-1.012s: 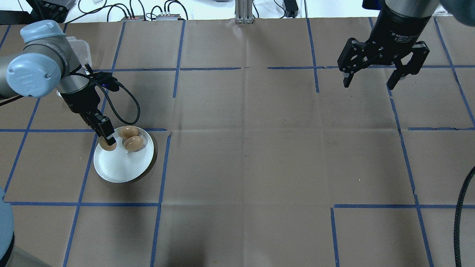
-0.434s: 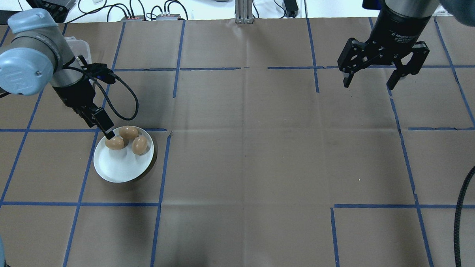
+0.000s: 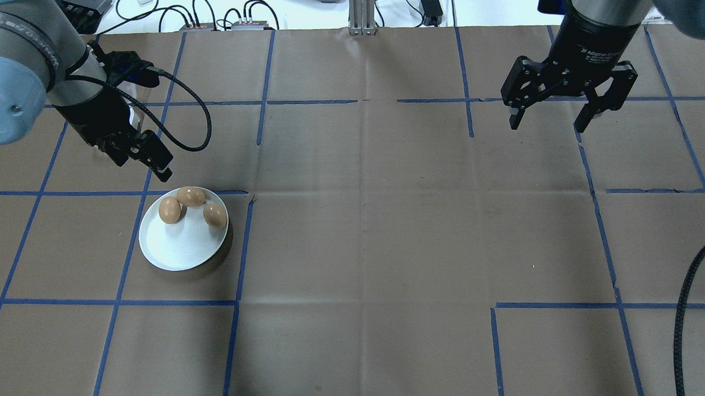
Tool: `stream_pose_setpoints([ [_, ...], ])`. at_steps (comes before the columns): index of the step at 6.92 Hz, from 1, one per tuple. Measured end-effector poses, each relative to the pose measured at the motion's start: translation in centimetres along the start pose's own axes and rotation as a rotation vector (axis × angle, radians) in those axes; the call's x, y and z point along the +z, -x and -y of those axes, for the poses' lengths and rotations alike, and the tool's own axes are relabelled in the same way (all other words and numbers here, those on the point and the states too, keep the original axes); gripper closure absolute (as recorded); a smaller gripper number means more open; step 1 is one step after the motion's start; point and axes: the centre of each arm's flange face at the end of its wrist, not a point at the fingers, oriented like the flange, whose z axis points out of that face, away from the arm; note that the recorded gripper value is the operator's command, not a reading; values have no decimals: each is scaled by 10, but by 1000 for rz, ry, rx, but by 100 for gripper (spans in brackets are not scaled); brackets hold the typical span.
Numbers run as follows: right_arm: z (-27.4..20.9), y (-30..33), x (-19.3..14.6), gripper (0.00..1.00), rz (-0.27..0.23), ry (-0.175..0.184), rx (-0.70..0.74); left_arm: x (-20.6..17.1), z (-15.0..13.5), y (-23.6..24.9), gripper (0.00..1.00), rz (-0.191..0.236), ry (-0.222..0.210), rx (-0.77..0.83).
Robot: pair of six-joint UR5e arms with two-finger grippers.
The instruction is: Place egg on plate
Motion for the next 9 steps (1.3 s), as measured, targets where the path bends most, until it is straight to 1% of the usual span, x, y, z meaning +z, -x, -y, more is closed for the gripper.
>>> stream_pose_setpoints([
  [1,0,0,0,0,0,0,0,-17,-9,-27,0,8,-14,-108],
  [2,0,0,0,0,-1,0,0,-29,-17,-46,0,13,-18,-212],
  [4,0,0,0,0,-1,0,0,-52,-22,-68,0,21,-16,-324],
  [6,0,0,1,0,0,1,0,-67,-23,-81,0,26,-10,-350],
  [9,0,0,0,0,-1,1,0,-65,-21,-82,0,27,10,-353],
])
